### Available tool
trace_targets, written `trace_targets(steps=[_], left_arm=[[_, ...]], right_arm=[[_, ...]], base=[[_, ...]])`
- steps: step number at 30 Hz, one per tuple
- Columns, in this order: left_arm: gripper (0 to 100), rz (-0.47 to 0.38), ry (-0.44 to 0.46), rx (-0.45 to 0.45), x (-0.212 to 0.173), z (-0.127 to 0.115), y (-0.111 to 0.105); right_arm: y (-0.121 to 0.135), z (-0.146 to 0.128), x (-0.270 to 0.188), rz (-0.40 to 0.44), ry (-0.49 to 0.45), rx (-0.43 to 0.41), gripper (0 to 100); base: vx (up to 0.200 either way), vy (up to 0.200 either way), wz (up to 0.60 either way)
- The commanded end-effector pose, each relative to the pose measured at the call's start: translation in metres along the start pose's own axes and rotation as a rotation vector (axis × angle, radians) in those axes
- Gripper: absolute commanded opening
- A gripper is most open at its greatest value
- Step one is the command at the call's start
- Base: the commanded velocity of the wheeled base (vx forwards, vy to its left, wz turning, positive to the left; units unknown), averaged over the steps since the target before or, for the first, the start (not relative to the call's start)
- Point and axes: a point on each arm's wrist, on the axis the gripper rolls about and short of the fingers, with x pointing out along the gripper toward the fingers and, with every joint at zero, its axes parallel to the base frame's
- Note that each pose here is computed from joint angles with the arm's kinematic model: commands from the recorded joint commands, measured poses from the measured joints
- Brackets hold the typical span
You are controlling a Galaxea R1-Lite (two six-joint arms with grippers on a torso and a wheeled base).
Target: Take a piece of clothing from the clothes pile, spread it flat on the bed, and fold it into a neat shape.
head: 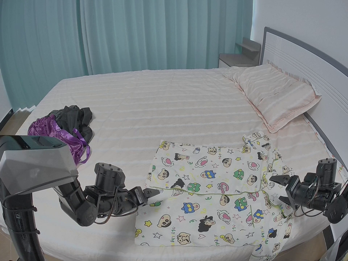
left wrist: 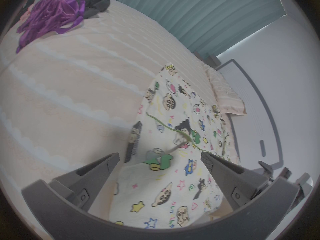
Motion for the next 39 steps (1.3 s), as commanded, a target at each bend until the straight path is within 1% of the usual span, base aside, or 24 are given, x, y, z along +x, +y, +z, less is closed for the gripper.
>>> trace_targets(steps=[1, 2, 5, 6, 7, 8, 11, 12, 13, 14, 16, 20, 28, 38, 39], left_arm=[[100, -0.094, 0.03, 0.013, 0.001, 0.012, -0.005], [100, -0.121, 0.059, 0.04, 0.0, 0.011, -0.005], [100, -0.144, 0.089, 0.093, 0.001, 0.009, -0.003], [100, -0.147, 0.088, 0.112, 0.002, 0.009, -0.003], [100, -0.147, 0.088, 0.112, 0.002, 0.009, -0.003], [100, -0.148, 0.092, 0.166, 0.005, 0.008, -0.001], [100, -0.147, 0.101, 0.215, 0.008, 0.006, 0.001], [100, -0.151, 0.103, 0.249, 0.011, 0.006, 0.003], [100, -0.152, 0.106, 0.255, 0.011, 0.006, 0.005], [100, -0.163, 0.104, 0.303, 0.014, 0.006, 0.009], [100, -0.177, 0.109, 0.335, 0.016, 0.005, 0.011], [100, -0.205, 0.14, 0.344, 0.016, 0.002, 0.01], [100, -0.198, 0.146, 0.369, 0.02, 0.0, 0.015], [100, -0.187, 0.154, 0.362, 0.02, -0.001, 0.018], [0, -0.187, 0.154, 0.362, 0.02, -0.001, 0.018]], right_arm=[[0.0, 0.0, 0.001, -0.002, 0.003, 0.001, 100], [-0.001, 0.0, 0.0, -0.003, 0.002, 0.003, 100], [0.0, 0.0, 0.0, -0.001, 0.001, 0.003, 100], [0.0, 0.0, 0.001, -0.001, 0.002, 0.0, 100], [0.0, 0.0, 0.001, -0.001, 0.002, 0.0, 100], [0.0, 0.0, 0.001, -0.002, 0.003, 0.002, 100], [0.0, 0.0, 0.001, -0.001, 0.002, 0.002, 100], [0.0, 0.0, 0.001, -0.001, 0.002, 0.002, 100], [0.0, 0.0, 0.001, -0.002, 0.003, 0.002, 100], [-0.001, -0.001, 0.0, -0.003, 0.004, 0.003, 100], [-0.001, -0.001, 0.0, -0.003, 0.004, 0.003, 100], [-0.001, -0.001, 0.0, -0.003, 0.004, 0.003, 100], [-0.001, -0.001, 0.0, -0.002, 0.005, 0.003, 100], [0.0, -0.001, 0.0, 0.005, 0.011, 0.002, 100], [0.0, -0.001, 0.0, 0.005, 0.011, 0.002, 100]], base=[[0.0, 0.0, 0.0], [0.0, 0.0, 0.0], [0.0, 0.0, 0.0], [0.0, 0.0, 0.0], [0.0, 0.0, 0.0], [0.0, 0.0, 0.0], [0.0, 0.0, 0.0], [0.0, 0.0, 0.0], [0.0, 0.0, 0.0], [0.0, 0.0, 0.0], [0.0, 0.0, 0.0], [0.0, 0.0, 0.0], [0.0, 0.0, 0.0], [0.0, 0.0, 0.0], [0.0, 0.0, 0.0]])
